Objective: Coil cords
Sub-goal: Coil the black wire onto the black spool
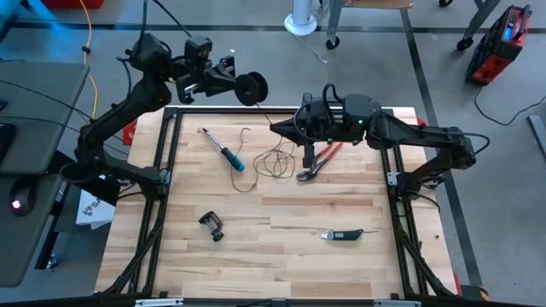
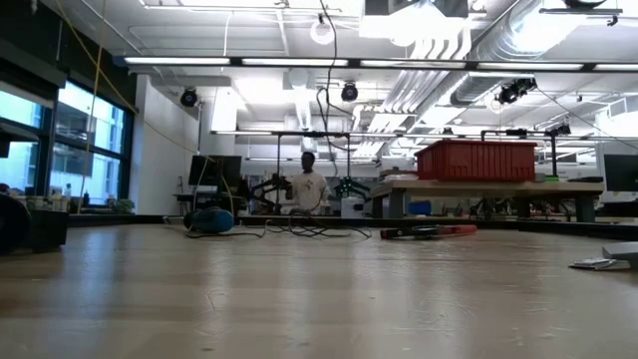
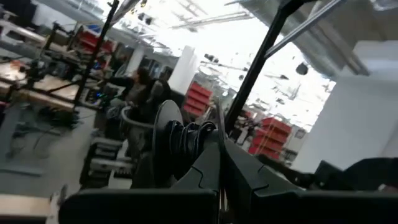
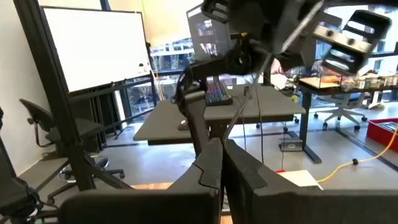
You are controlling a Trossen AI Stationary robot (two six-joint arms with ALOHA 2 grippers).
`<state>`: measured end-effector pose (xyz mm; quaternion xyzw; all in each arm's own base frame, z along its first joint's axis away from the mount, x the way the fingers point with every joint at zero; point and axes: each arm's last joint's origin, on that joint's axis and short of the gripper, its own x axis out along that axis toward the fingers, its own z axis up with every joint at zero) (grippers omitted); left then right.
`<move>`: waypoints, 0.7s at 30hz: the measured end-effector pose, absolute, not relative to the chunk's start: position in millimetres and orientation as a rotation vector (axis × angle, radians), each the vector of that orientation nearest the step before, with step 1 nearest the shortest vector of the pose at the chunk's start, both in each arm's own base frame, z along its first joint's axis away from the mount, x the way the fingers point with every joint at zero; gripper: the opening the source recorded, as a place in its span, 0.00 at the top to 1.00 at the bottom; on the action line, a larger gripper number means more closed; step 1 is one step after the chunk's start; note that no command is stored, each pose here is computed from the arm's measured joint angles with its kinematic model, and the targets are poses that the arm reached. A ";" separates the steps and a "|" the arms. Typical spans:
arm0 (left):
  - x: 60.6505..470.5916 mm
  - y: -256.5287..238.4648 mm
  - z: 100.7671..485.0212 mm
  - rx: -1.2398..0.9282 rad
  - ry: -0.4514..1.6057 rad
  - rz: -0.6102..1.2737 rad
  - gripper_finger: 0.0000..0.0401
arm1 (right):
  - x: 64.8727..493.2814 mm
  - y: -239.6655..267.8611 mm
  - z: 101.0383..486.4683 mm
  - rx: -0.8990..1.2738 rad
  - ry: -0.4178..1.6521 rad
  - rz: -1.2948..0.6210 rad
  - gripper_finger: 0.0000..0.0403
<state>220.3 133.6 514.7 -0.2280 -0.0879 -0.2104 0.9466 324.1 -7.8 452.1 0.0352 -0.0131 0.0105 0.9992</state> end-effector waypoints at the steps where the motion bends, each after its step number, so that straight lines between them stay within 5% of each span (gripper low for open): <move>1: 217.7 132.1 515.0 -0.455 -0.174 -0.421 1.00 | 323.8 -7.8 452.4 0.070 -0.028 0.021 1.00; 7: 210.9 125.0 518.2 -0.452 -0.177 -0.404 1.00 | 323.3 -8.5 451.3 0.078 -0.016 -0.003 0.98; 16: 202.9 118.1 525.9 -0.421 -0.219 -0.394 1.00 | 326.3 -15.2 433.9 0.041 0.133 -0.112 0.67; 21: 196.4 113.2 531.0 -0.403 -0.247 -0.390 1.00 | 345.5 -21.4 420.1 -0.015 0.142 -0.149 0.59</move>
